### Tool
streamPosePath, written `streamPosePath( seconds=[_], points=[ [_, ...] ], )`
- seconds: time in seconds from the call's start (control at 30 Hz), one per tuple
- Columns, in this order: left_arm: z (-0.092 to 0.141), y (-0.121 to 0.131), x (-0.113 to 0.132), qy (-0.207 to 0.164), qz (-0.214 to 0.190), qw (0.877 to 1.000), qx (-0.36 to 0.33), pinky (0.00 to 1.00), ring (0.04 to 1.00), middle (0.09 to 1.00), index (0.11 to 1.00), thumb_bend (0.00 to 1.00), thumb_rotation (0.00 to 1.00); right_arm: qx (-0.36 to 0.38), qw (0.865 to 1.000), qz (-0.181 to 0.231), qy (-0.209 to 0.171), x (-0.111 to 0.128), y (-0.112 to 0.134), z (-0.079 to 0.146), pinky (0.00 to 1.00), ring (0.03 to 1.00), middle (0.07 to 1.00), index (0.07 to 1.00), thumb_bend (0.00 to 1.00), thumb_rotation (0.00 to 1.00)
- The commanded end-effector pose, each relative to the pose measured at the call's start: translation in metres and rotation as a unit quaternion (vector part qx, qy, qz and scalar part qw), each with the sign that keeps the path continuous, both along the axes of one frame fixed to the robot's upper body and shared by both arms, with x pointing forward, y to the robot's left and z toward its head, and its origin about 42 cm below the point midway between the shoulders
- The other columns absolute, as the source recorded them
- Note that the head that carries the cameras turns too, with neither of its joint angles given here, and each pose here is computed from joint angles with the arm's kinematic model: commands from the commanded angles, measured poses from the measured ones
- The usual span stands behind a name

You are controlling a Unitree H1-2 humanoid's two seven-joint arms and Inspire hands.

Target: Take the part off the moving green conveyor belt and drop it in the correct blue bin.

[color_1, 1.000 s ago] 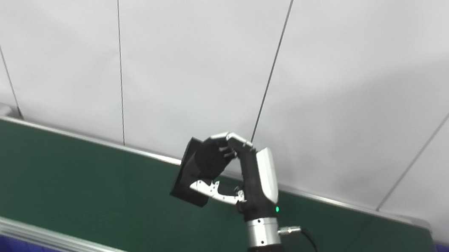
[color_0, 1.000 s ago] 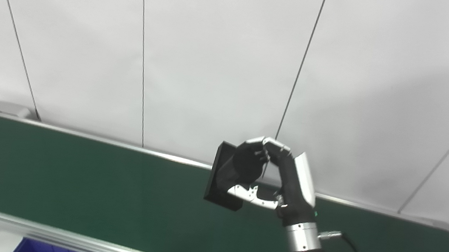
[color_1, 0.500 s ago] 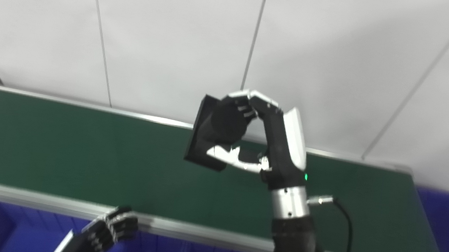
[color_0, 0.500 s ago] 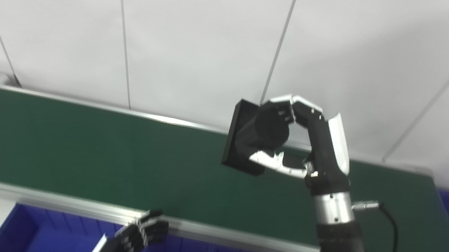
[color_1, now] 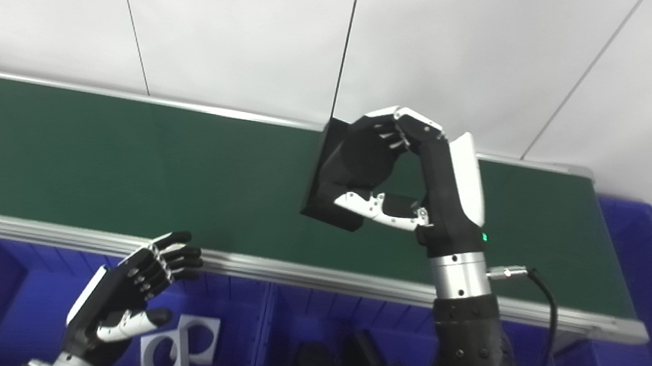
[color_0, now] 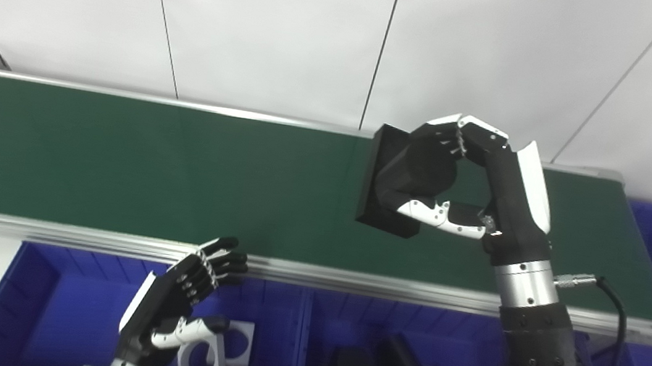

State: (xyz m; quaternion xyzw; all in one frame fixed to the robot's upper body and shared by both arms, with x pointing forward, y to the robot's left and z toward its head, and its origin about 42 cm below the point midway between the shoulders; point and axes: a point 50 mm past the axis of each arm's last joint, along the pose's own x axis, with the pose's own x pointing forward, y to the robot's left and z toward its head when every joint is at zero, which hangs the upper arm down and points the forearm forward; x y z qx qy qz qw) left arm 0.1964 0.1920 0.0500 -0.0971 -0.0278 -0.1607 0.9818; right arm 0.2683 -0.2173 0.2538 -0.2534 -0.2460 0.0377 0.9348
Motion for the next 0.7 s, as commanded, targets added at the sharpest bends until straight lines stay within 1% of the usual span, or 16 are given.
streamPosePath(
  seconds=[0.0,0.17,0.37,0.43,0.57,0.63,0.67],
  points=[
    [0.013,-0.001,0.004,-0.025,0.005,1.000,-0.004,0.70,0.726,0.744,0.798,0.92,0.38,0.012,0.999,-0.010,-0.039,-0.008,-0.004,0.019,0.33,0.442,0.496,0.533,0.50,0.00],
    [0.019,-0.002,0.004,-0.027,0.006,1.000,0.000,0.69,0.726,0.750,0.797,0.94,0.40,0.020,0.999,-0.024,-0.038,-0.020,-0.012,0.021,0.33,0.443,0.500,0.530,0.50,0.00],
    [0.026,-0.004,0.004,-0.026,0.002,1.000,-0.002,0.68,0.715,0.743,0.796,0.94,0.41,0.023,0.999,-0.041,-0.023,-0.040,-0.020,0.017,0.33,0.447,0.506,0.525,0.50,0.00],
    [0.027,-0.004,0.004,-0.024,0.002,1.000,-0.002,0.68,0.716,0.744,0.796,0.94,0.42,0.023,0.999,-0.043,-0.019,-0.042,-0.021,0.016,0.33,0.446,0.507,0.524,0.50,0.00],
    [0.030,-0.005,0.004,-0.023,0.004,1.000,-0.006,0.67,0.707,0.740,0.794,0.95,0.41,0.007,0.999,-0.046,0.006,-0.056,-0.028,0.001,0.32,0.444,0.510,0.527,0.50,0.00],
    [0.030,-0.005,0.004,-0.023,0.003,1.000,-0.007,0.67,0.704,0.738,0.794,0.94,0.41,0.002,0.999,-0.047,0.010,-0.058,-0.029,-0.001,0.32,0.443,0.509,0.529,0.50,0.00],
    [0.031,-0.005,0.005,-0.023,0.004,1.000,-0.005,0.67,0.703,0.737,0.794,0.94,0.41,0.002,0.999,-0.049,0.020,-0.061,-0.030,-0.005,0.32,0.442,0.508,0.529,0.50,0.00]
  ],
)
